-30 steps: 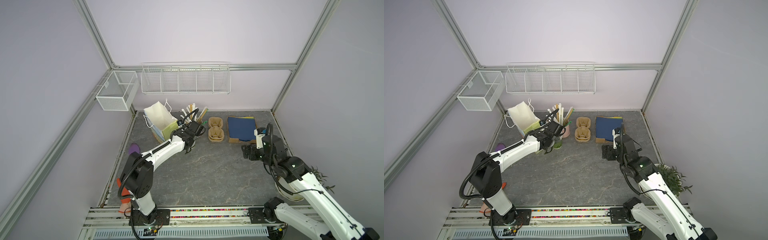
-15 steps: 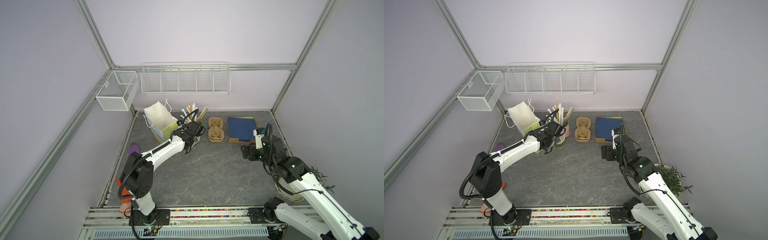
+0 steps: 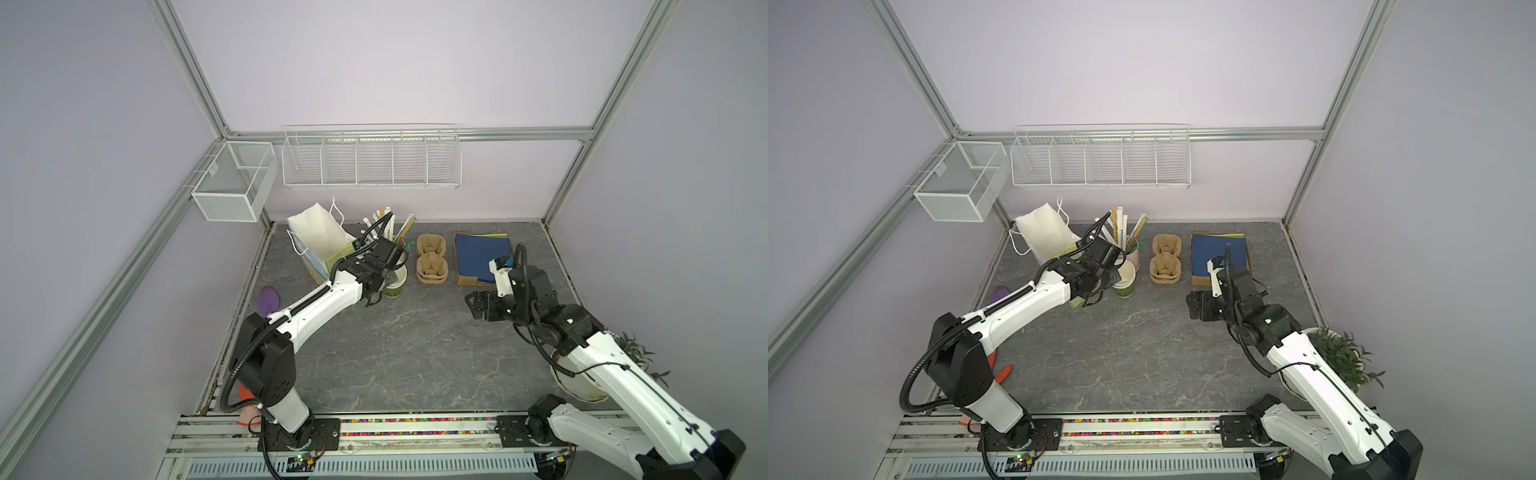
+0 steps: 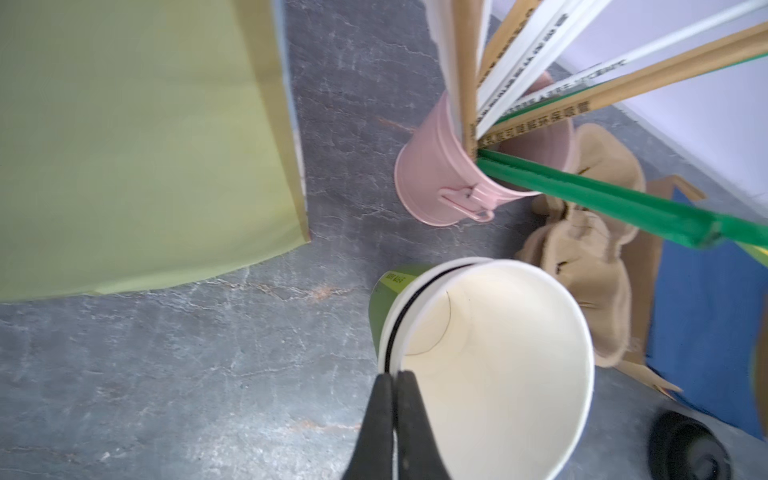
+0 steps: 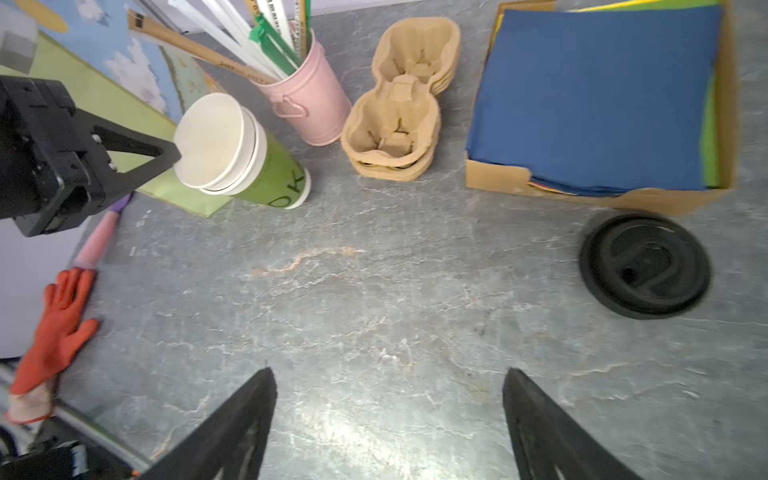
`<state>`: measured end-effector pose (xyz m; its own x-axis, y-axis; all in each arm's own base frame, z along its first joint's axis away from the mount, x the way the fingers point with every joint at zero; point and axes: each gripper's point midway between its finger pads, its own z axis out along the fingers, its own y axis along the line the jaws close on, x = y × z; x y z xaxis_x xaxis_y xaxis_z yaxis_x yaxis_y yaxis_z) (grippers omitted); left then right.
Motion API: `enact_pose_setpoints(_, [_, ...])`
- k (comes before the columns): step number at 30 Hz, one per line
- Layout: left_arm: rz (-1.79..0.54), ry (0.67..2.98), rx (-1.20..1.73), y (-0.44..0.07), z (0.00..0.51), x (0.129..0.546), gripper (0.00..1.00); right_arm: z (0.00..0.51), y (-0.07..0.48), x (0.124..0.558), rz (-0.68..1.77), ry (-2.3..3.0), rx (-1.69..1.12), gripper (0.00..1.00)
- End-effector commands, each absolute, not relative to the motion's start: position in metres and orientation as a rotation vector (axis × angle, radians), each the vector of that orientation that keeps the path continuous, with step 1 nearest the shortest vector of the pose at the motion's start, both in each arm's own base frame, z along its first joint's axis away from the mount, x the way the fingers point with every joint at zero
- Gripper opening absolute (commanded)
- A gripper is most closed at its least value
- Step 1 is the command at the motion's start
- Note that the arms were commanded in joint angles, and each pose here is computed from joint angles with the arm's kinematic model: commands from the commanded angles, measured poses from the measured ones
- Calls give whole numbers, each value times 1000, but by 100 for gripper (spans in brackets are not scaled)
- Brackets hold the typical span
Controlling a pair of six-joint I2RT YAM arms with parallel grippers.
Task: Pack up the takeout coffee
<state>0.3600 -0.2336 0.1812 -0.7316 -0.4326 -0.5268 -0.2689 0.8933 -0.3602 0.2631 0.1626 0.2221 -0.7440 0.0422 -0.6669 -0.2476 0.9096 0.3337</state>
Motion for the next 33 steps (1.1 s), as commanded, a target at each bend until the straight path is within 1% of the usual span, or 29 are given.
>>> enact_pose_setpoints(1, [-522, 2441, -544, -247, 189, 351, 0, 216, 201, 265, 804, 2358, -84, 88])
enact_pose_setpoints(3, [-563, 2452, -556, -250, 187, 346, 0, 215, 217, 269, 919, 2343, -45, 88])
enact_pose_setpoints(4, [-577, 2451, -553, -251, 187, 345, 0, 205, 223, 270, 950, 2355, -23, 88])
enact_pose_setpoints(13, [-645, 2475, -534, -264, 184, 327, 0, 176, 257, 296, 1095, 2338, 83, 89])
enact_pose_setpoints(18, [-649, 2496, -518, -266, 174, 320, 0, 162, 266, 306, 1117, 2331, 110, 88])
enact_pose_setpoints(19, [-659, 2489, -555, -266, 175, 320, 0, 159, 269, 308, 1130, 2332, 112, 88])
enact_pose_setpoints(23, [-653, 2489, -555, -264, 175, 318, 0, 150, 275, 311, 1164, 2332, 124, 89])
enact_pose_setpoints(33, [-663, 2482, -558, -265, 177, 319, 0, 134, 284, 316, 1159, 2335, 100, 89])
